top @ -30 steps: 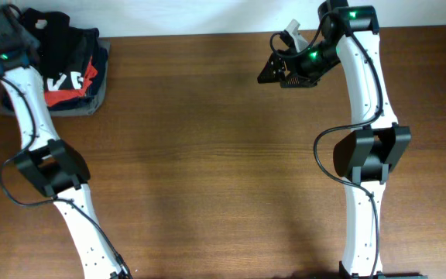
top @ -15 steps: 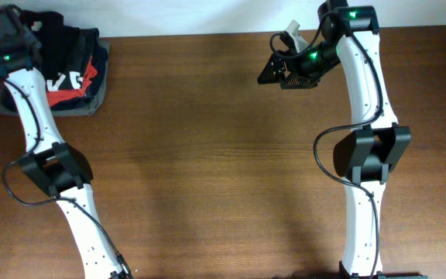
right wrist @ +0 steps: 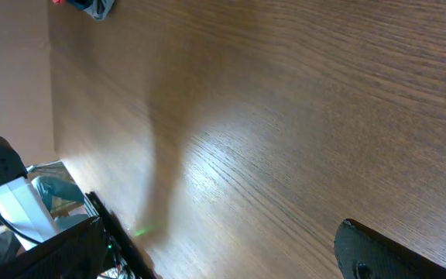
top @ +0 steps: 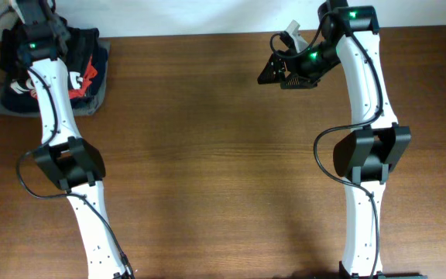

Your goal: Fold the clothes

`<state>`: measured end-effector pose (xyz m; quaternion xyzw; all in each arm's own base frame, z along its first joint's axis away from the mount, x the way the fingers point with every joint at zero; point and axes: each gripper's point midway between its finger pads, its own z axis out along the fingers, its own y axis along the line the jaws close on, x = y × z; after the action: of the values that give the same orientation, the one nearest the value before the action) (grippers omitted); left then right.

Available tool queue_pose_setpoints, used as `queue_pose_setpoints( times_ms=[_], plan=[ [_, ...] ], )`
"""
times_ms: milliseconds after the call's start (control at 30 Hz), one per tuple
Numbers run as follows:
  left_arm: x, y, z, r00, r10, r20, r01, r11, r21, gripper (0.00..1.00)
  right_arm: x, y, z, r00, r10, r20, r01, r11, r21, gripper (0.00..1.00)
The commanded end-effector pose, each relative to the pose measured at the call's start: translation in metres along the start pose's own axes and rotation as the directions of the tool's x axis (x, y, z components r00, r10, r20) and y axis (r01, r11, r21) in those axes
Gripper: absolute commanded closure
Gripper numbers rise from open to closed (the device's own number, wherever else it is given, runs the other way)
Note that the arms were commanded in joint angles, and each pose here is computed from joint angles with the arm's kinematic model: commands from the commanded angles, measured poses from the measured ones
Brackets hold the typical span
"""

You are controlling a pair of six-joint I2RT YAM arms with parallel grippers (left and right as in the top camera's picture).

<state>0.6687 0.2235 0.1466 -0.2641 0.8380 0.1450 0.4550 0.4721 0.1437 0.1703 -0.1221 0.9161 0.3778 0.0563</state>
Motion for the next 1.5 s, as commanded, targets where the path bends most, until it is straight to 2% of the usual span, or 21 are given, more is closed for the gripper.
queue_pose_setpoints(
  times_ms=[0, 133, 233, 433, 600, 667, 733, 800, 833, 867, 967, 1100, 1233, 1400, 1467],
  plan=[
    [0.024, 0.007, 0.017, 0.999, 0.025, -0.048, -0.026, 1.0, -0.015, 1.0, -0.001, 0.008, -0.006, 0.999, -0.037, 0.013, 0.037, 0.999, 0.011, 0.02],
    [0.048, 0.002, 0.036, 0.998, 0.029, -0.064, -0.029, 1.0, 0.0, 1.0, 0.0, 0.008, -0.006, 0.999, -0.034, 0.01, 0.034, 0.999, 0.01, 0.02],
    [0.046, -0.003, 0.035, 0.998, 0.028, -0.056, -0.026, 0.999, 0.022, 1.0, 0.001, 0.008, -0.006, 1.0, -0.027, 0.003, 0.027, 1.0, 0.009, 0.03],
    [-0.023, -0.017, -0.01, 0.997, -0.004, 0.075, -0.001, 0.998, 0.063, 1.0, 0.003, 0.008, -0.006, 1.0, -0.023, -0.001, 0.023, 1.0, 0.008, 0.02],
    [-0.093, -0.039, -0.088, 0.98, -0.032, 0.196, 0.007, 0.992, 0.129, 0.96, 0.003, 0.005, -0.006, 1.0, -0.022, -0.004, 0.022, 0.999, 0.028, 0.02],
    [-0.112, -0.048, -0.121, 0.974, -0.038, 0.225, 0.002, 0.988, 0.155, 0.77, 0.003, 0.004, -0.006, 1.0, -0.02, -0.005, 0.02, 0.999, 0.033, 0.02],
    [-0.127, -0.056, -0.152, 0.969, -0.04, 0.245, -0.004, 0.984, 0.178, 0.45, 0.003, 0.004, -0.006, 1.0, -0.019, -0.004, 0.019, 0.999, 0.034, 0.02],
    [-0.138, -0.062, -0.181, 0.965, -0.042, 0.26, -0.011, 0.98, 0.199, 0.24, 0.003, 0.004, -0.006, 1.0, -0.019, -0.005, 0.02, 0.999, 0.035, 0.02],
    [-0.143, -0.065, -0.194, 0.962, -0.044, 0.269, -0.015, 0.977, 0.211, 0.08, 0.003, 0.004, -0.006, 1.0, -0.019, -0.005, 0.02, 0.999, 0.035, 0.02],
    [-0.147, -0.068, -0.206, 0.961, -0.044, 0.275, -0.018, 0.975, 0.22, 0.01, 0.003, 0.004, -0.006, 1.0, -0.019, -0.005, 0.019, 0.999, 0.035, 0.02],
    [-0.146, -0.073, -0.236, 0.966, -0.025, 0.256, -0.037, 0.971, 0.237, 0.01, 0.005, 0.004, -0.006, 1.0, -0.013, -0.009, 0.013, 0.999, 0.033, 0.04],
    [-0.129, -0.067, -0.267, 0.985, 0.031, 0.171, -0.071, 0.97, 0.233, 0.01, 0.007, 0.01, -0.012, 1.0, 0.017, -0.005, -0.017, 0.999, 0.035, 0.09],
    [-0.123, -0.055, -0.31, 0.99, 0.063, 0.129, -0.093, 0.965, 0.244, 0.01, 0.007, 0.029, -0.033, 0.999, -0.028, 0.039, 0.026, 0.998, 0.052, 0.09],
    [-0.113, -0.037, -0.369, 0.992, 0.094, 0.084, -0.114, 0.952, 0.283, 0.01, 0.013, 0.036, -0.074, 0.993, 0.004, 0.116, -0.034, 0.967, 0.254, 0.09],
    [-0.109, -0.031, -0.387, 0.992, 0.106, 0.072, -0.123, 0.95, 0.289, 0.0, 0.017, 0.045, -0.091, 0.988, -0.027, 0.149, -0.021, 0.949, 0.316, 0.09]
  ],
)
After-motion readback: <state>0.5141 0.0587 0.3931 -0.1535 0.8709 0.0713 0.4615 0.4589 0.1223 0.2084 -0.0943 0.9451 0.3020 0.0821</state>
